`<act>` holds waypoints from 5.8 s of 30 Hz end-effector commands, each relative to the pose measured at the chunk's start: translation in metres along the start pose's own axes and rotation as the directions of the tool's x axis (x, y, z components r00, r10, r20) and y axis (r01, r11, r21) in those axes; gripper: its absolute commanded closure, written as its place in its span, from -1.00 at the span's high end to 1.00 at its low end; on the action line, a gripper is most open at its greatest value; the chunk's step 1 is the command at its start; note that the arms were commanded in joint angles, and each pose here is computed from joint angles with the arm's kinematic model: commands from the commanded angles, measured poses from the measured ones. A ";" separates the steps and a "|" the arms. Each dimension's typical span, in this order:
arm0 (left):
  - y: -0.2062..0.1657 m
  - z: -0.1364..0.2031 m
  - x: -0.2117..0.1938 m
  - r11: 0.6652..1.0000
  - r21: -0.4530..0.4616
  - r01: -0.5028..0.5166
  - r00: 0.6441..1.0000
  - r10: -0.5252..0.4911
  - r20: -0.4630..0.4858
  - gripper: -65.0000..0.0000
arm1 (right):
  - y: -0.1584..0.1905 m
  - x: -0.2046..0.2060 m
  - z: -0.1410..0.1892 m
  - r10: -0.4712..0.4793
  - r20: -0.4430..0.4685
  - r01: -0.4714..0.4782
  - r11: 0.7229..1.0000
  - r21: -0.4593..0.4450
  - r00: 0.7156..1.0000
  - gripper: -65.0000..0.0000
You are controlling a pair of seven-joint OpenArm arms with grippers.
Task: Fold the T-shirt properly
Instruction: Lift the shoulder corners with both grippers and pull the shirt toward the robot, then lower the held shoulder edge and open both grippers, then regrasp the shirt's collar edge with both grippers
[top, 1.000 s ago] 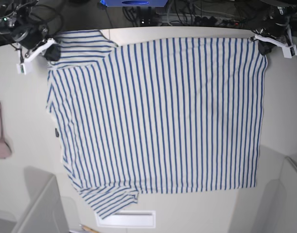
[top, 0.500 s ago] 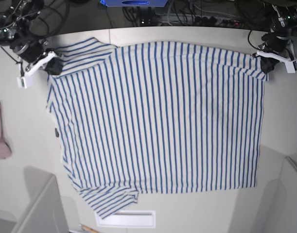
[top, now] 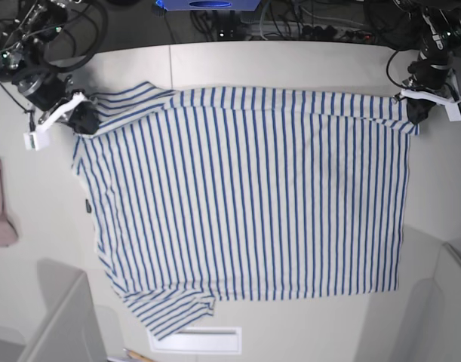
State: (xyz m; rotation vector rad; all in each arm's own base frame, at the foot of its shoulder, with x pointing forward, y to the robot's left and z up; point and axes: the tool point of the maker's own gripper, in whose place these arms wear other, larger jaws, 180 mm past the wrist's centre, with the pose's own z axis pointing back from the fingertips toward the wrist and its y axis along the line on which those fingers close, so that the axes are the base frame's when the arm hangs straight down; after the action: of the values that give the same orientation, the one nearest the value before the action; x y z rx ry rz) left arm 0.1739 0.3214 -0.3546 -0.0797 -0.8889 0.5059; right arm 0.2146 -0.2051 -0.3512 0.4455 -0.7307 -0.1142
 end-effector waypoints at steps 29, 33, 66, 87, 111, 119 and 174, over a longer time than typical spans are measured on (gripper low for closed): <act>-0.004 0.024 0.021 1.000 0.021 0.001 0.995 -0.003 0.101 -1.00 | 0.002 0.043 0.004 0.043 0.053 -0.044 0.999 0.018 0.998 -1.00; -0.003 0.025 0.019 1.000 0.025 0.002 0.995 -0.005 0.095 -1.00 | 0.002 0.045 0.004 0.045 0.056 -0.047 0.999 0.019 0.997 -1.00; -0.020 -0.031 0.056 0.998 -0.054 0.040 0.995 -0.035 0.093 -1.00 | 0.005 0.112 -0.080 -0.175 0.024 0.166 0.966 0.199 0.984 -1.00; -0.026 -0.074 0.074 0.993 0.010 0.114 0.993 -0.115 0.031 -1.00 | 0.003 0.144 -0.132 -0.241 0.031 0.227 0.944 0.239 0.970 -1.00; -0.028 -0.110 0.080 0.997 -0.017 0.077 0.997 -0.078 -0.020 -1.00 | -0.006 0.154 -0.150 -0.329 0.022 0.317 0.924 0.216 0.944 -1.00; -0.031 -0.111 0.089 0.997 -0.022 0.068 0.998 -0.068 0.001 -0.93 | -0.011 0.157 -0.149 -0.344 0.052 0.326 0.921 0.213 0.938 -0.35; 0.020 -0.061 -0.003 0.992 0.054 -0.114 0.993 0.116 -0.029 0.33 | -0.089 0.018 -0.097 -0.710 0.264 0.743 0.668 -0.042 0.653 -0.04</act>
State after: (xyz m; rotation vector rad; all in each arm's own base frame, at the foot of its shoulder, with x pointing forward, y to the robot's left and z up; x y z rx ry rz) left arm 0.2006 0.3405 -0.4144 -0.0970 -0.7899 0.6500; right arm 0.3014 -0.2494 -0.4387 0.6114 -0.7366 -1.0097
